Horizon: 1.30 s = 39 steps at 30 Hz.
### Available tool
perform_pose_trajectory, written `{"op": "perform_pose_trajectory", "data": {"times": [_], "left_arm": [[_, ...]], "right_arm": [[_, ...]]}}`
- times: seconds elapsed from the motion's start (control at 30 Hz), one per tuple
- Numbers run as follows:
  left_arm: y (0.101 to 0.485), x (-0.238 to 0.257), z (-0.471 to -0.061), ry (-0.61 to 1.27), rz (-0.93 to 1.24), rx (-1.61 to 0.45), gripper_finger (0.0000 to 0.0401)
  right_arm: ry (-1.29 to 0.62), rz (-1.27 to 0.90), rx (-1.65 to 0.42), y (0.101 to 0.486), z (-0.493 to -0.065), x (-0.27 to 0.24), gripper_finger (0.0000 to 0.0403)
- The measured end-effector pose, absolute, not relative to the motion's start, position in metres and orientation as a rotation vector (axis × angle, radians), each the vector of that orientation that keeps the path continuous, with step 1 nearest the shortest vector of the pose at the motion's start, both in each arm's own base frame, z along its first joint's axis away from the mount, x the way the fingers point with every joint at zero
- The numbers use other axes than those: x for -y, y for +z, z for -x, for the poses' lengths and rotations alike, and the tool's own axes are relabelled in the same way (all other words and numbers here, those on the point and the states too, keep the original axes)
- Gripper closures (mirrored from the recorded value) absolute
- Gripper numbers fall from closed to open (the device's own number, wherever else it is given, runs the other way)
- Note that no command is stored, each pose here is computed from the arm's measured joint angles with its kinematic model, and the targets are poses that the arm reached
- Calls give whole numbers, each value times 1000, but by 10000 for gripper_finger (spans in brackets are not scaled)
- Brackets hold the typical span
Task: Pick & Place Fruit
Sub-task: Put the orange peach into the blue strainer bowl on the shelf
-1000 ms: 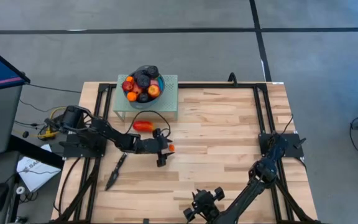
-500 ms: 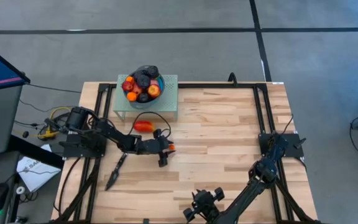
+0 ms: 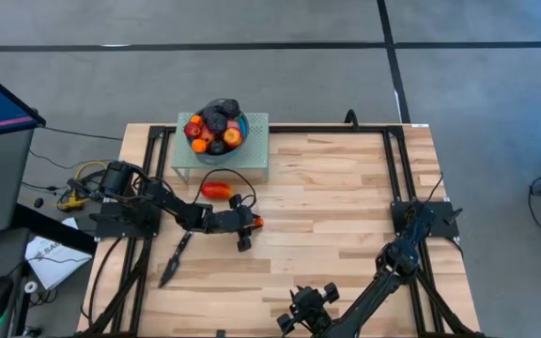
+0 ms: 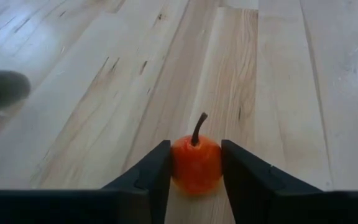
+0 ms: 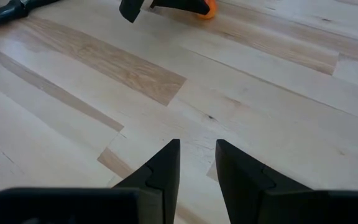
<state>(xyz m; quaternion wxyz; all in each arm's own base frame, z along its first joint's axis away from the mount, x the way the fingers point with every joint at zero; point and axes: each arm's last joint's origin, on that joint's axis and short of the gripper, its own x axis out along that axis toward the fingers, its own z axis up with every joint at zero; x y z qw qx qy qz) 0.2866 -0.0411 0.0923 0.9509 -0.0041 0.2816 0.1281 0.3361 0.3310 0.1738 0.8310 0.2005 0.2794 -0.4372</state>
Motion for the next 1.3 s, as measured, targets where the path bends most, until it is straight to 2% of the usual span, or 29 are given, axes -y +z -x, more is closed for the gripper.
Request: {"op": "perform_pose_trajectory", "data": {"times": [0.2, 0.33, 0.43, 0.5, 0.57, 0.67, 0.8, 1.0, 1.3], "left_arm": [[107, 44, -285, 212, 4, -544, 276], [164, 52, -273, 79, 48, -398, 279], [219, 52, -248, -1, 26, -238, 281], [257, 44, -226, 60, 0, -187, 281], [289, 31, -204, 208, -61, -210, 281], [314, 10, -182, 443, -167, -276, 281], [327, -16, -175, 622, -248, -317, 279], [320, -60, -177, 851, -242, -414, 276], [316, -77, -171, 854, -141, -431, 270]], "right_arm": [[-927, -425, -592, 174, -336, -331, 306], [-928, -414, -594, 174, -338, -329, 306], [-928, -382, -609, 174, -343, -324, 306], [-929, -355, -621, 174, -347, -319, 306], [-931, -330, -633, 174, -352, -314, 306], [-934, -291, -654, 174, -359, -306, 306], [-943, -252, -677, 174, -368, -295, 306], [-953, -235, -690, 174, -377, -285, 306], [-957, -229, -693, 174, -377, -284, 306]]}}
